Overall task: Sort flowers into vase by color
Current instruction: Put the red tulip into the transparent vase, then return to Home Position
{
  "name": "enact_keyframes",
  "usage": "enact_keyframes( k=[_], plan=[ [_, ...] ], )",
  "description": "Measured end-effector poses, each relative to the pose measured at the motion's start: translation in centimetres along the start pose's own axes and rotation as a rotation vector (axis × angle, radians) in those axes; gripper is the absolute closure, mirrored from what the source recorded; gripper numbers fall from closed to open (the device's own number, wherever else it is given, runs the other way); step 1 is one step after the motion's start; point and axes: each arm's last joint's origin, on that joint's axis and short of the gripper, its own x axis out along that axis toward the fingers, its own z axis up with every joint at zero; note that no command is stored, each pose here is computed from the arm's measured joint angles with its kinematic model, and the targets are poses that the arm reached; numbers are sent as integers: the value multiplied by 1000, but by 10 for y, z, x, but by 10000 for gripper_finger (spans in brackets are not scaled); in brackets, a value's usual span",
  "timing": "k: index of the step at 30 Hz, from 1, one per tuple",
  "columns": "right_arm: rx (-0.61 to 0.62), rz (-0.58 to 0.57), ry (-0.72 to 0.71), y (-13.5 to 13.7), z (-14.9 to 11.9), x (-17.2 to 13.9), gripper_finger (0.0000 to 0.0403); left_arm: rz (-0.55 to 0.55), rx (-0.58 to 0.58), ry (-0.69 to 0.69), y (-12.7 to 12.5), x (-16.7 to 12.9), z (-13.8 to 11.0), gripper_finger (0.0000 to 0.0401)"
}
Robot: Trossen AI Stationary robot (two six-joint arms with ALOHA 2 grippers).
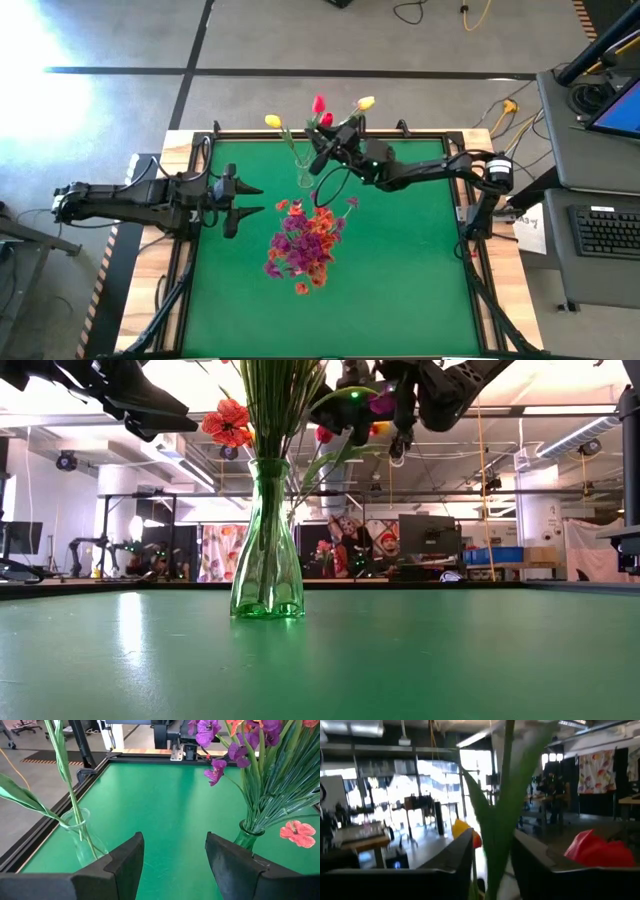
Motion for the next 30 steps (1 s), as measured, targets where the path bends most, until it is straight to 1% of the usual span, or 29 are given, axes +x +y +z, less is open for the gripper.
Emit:
enact_keyframes(
  k=[4, 9, 12, 19, 21, 23, 25, 27, 29, 30],
  plan=[
    [-37, 9, 78, 5, 0, 5, 247, 0, -9, 0, 0, 0, 0, 200],
    [-82, 23, 173, 12, 5, 11, 206, 0, -13, -1, 0, 0, 0, 200],
    [-111, 29, 230, 15, 10, 14, 187, 0, -15, -1, 0, 0, 0, 200],
    [-167, 38, 366, 19, 31, 22, 156, -1, -16, -5, 0, 0, 1, 200],
    [-178, 41, 384, 19, 43, 23, 150, -3, -17, -9, 0, -2, 3, 200],
    [-196, 48, 374, 21, 60, 23, 145, -19, -21, -42, 0, -6, 11, 200],
    [-228, 63, 370, 21, 77, 20, 142, -87, -26, -91, -1, -14, 21, 200],
    [-248, 82, 350, 24, 97, 14, 140, -181, -22, -142, -3, -24, 31, 200],
    [-270, 113, 342, 28, 114, 1, 140, -251, -19, -178, -5, -32, 35, 201],
    [-280, 133, 339, 31, 124, -7, 141, -267, -21, -204, -5, -36, 36, 201]
  ],
)
